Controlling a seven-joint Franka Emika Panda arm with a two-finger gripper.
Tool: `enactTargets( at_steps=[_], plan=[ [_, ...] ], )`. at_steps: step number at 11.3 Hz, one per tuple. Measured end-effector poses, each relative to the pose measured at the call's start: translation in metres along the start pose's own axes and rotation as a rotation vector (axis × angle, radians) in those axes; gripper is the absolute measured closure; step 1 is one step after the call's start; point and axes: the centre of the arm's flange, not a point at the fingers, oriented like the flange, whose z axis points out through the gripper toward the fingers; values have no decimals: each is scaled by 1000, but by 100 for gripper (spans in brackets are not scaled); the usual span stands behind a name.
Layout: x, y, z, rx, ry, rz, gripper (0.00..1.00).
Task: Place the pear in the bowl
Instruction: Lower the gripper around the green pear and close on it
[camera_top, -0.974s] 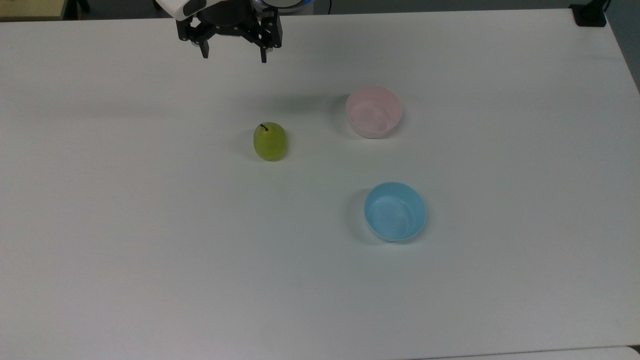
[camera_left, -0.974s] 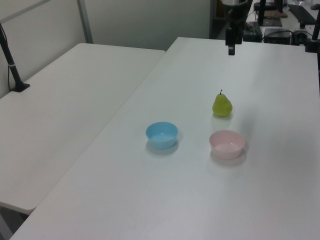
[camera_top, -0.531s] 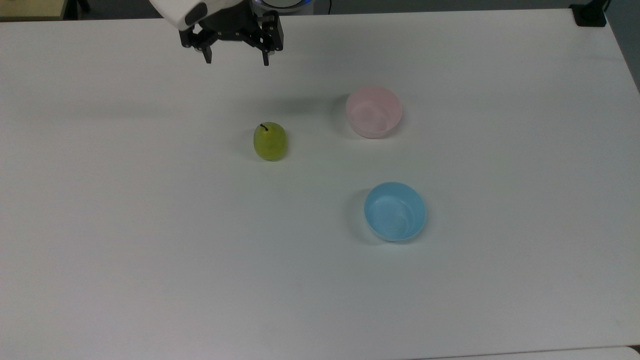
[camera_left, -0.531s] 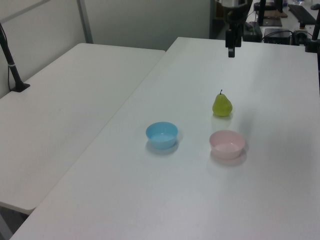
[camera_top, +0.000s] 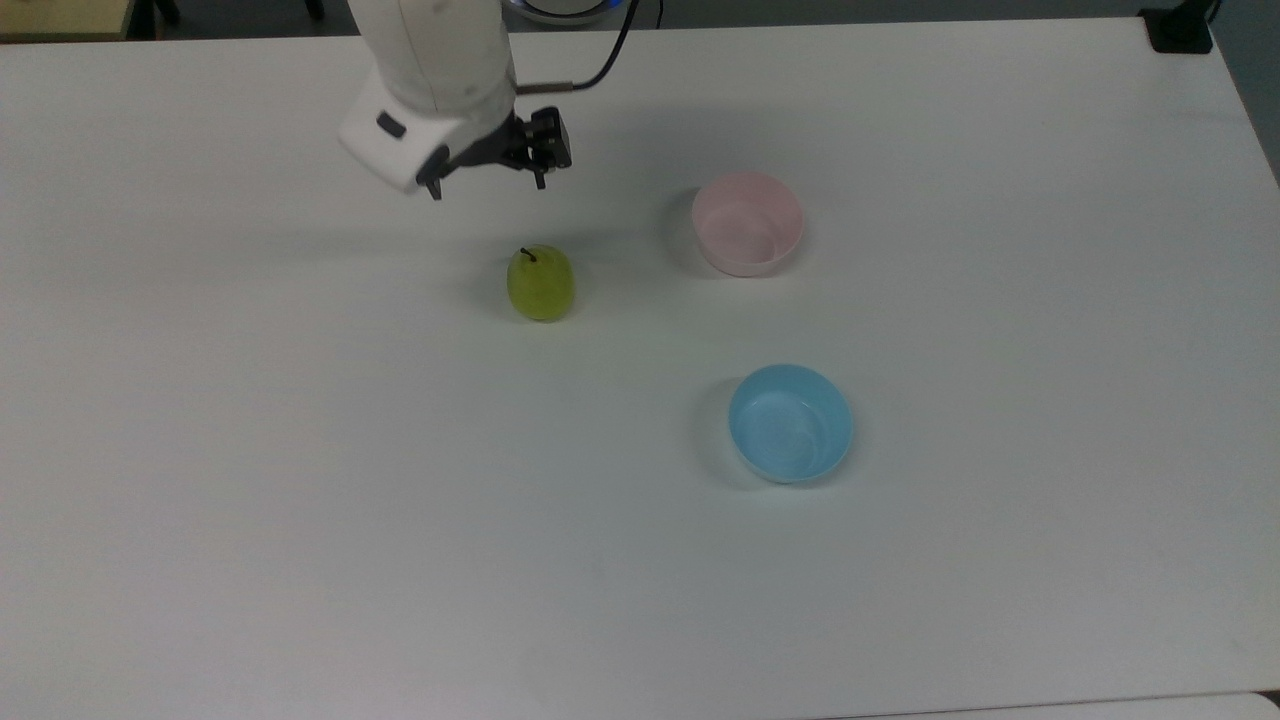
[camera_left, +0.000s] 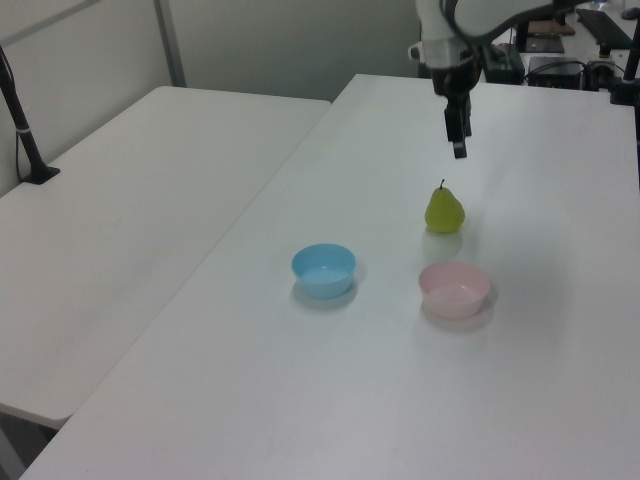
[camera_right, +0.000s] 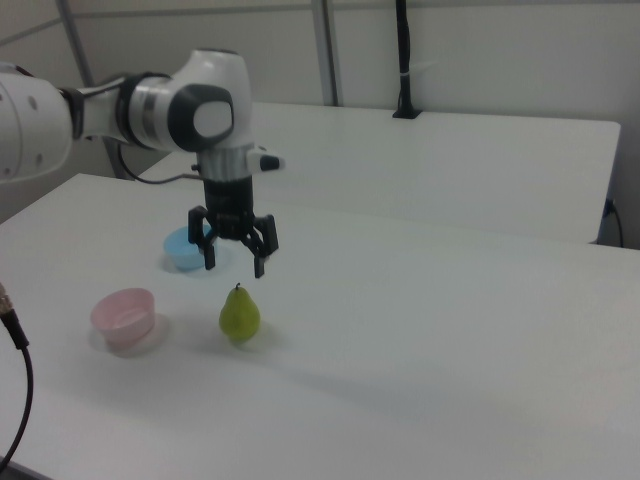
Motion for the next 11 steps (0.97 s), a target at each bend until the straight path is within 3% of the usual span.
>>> enactTargets(
  at_steps=[3,8,11],
  plan=[
    [21,-2,44,2,-37,-25,0],
    [55,-41,109,-42,-72,-86,0],
    [62,-43,123,-73,-74,-89,5]
  ],
)
